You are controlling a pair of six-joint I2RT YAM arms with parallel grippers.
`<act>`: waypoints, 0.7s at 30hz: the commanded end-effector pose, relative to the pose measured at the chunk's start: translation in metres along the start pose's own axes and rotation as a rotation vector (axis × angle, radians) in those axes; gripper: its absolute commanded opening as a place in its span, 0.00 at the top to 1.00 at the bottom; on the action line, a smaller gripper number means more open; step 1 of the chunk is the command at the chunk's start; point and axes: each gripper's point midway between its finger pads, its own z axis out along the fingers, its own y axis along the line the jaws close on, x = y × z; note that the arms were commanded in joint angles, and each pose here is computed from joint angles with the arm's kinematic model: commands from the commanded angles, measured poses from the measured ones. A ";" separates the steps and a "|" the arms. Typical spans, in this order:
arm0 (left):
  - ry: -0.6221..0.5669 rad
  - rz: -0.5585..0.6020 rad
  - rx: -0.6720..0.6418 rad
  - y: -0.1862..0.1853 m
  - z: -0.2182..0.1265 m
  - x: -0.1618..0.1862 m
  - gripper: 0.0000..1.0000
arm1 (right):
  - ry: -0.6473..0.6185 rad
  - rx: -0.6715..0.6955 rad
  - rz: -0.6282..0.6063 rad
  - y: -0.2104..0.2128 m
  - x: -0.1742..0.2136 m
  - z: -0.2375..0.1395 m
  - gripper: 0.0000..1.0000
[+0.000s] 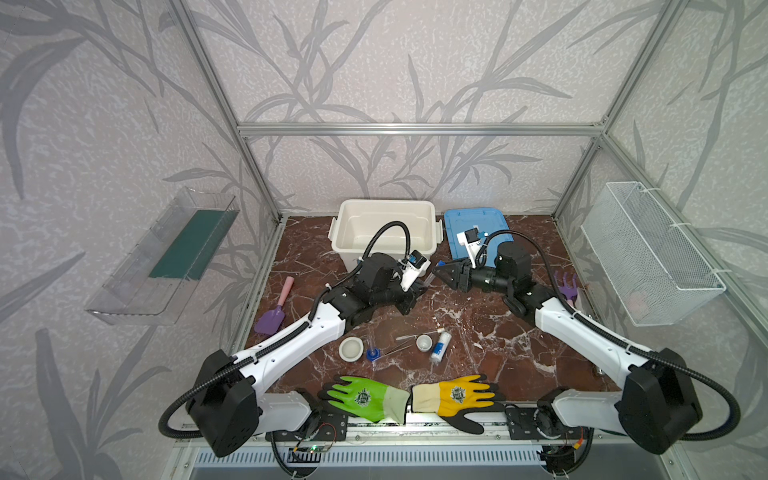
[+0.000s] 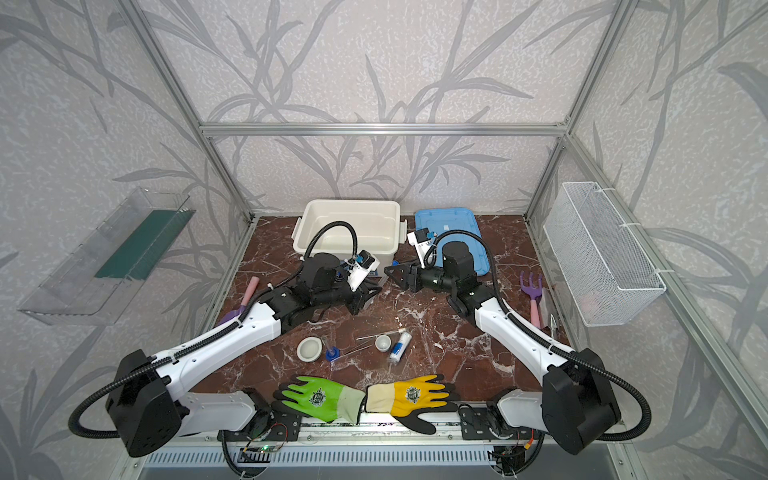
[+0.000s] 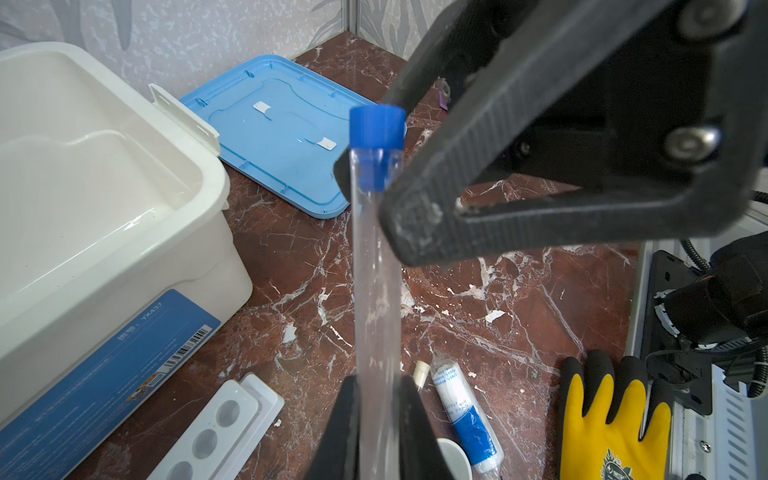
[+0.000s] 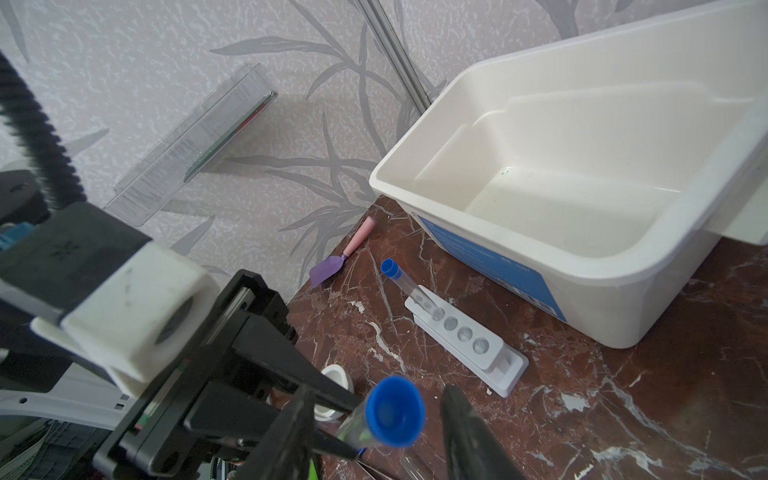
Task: Organize the chemistry lab equipment
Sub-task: 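Grasp the held tube below its blue cap with the right gripper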
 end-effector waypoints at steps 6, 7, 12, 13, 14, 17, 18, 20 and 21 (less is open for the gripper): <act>-0.034 0.010 0.003 -0.004 -0.007 -0.009 0.87 | -0.053 -0.037 -0.017 0.009 -0.018 0.007 0.58; -0.032 0.011 0.003 -0.004 -0.007 -0.008 0.87 | -0.053 -0.036 -0.013 0.008 -0.018 0.007 0.60; -0.030 0.014 -0.001 -0.003 -0.007 -0.007 0.87 | -0.054 -0.036 -0.006 0.006 -0.017 0.008 0.67; -0.029 0.012 -0.003 -0.003 -0.006 -0.007 0.87 | -0.053 -0.036 -0.004 0.007 -0.017 0.008 0.69; -0.027 0.013 -0.003 -0.003 -0.006 -0.007 0.87 | -0.052 -0.041 -0.004 0.008 -0.016 0.008 0.70; -0.027 0.011 -0.003 -0.003 -0.005 -0.007 0.87 | -0.053 -0.051 0.004 0.009 -0.016 0.008 0.74; -0.024 0.012 -0.003 -0.003 -0.004 -0.006 0.87 | -0.052 -0.053 0.005 0.009 -0.016 0.009 0.74; -0.025 0.012 -0.005 -0.002 -0.004 -0.006 0.87 | -0.050 -0.055 0.007 0.009 -0.015 0.010 0.77; -0.023 0.011 -0.007 -0.002 -0.004 -0.006 0.87 | -0.049 -0.055 0.009 0.008 -0.015 0.010 0.78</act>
